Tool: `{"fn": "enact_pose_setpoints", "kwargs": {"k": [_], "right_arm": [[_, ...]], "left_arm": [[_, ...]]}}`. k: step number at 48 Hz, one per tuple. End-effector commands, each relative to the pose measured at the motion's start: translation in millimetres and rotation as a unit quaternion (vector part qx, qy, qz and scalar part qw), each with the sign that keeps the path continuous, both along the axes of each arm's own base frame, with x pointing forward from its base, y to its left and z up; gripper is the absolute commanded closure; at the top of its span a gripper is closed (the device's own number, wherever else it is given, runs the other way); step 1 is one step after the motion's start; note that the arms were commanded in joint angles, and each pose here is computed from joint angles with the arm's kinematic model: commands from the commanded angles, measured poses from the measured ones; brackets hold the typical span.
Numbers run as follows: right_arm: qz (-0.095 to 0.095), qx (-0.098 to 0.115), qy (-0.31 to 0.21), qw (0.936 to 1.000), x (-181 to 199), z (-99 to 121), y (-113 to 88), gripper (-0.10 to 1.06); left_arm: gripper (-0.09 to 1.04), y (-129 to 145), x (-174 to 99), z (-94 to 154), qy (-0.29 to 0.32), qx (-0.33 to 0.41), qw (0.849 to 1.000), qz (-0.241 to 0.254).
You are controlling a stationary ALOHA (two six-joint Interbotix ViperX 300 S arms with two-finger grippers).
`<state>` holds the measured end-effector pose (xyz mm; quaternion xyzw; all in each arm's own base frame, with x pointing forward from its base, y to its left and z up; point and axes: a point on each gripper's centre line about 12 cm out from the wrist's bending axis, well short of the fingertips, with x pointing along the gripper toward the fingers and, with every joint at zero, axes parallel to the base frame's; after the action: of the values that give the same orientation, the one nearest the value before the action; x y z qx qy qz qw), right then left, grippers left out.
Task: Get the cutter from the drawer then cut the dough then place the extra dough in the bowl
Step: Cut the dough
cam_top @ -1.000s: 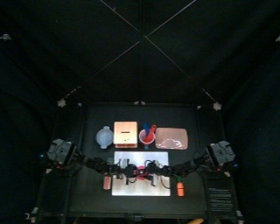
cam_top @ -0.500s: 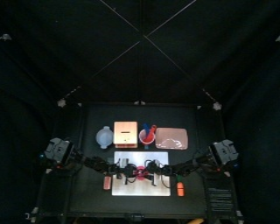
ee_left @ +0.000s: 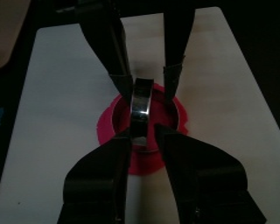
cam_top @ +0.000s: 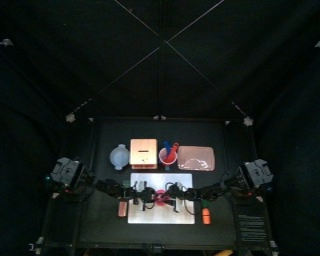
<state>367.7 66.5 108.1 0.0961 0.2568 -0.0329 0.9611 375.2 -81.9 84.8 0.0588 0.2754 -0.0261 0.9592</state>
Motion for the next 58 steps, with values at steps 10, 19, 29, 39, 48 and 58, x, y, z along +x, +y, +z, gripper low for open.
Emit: {"fn": "enact_pose_setpoints", "kwargs": {"k": [10, 19, 29, 39, 48, 58], "right_arm": [[0.000, 0.001, -0.024, 0.9997, 5, 15, -1, 0.23], [0.005, 0.000, -0.029, 0.9996, 5, 18, 1, 0.23], [0.005, 0.000, -0.035, 0.9994, 4, 23, 0, 0.23], [0.007, 0.001, -0.037, 0.9993, 5, 25, 0, 0.16], [0.006, 0.002, -0.036, 0.9993, 5, 25, 0, 0.13], [0.005, 0.003, -0.037, 0.9993, 5, 26, -1, 0.13]], "left_arm": [[0.24, -1, 5, 21, -0.030, -0.002, 1.000, -0.003], [0.24, -1, 5, 30, -0.040, -0.004, 0.999, -0.004], [0.24, -1, 4, 32, -0.040, -0.005, 0.999, -0.005], [0.24, 0, -2, 28, -0.030, -0.005, 1.000, -0.005], [0.24, 1, -9, 29, -0.030, -0.005, 1.000, -0.006], [0.25, 2, -14, 20, -0.016, 0.001, 1.000, -0.007]]}}
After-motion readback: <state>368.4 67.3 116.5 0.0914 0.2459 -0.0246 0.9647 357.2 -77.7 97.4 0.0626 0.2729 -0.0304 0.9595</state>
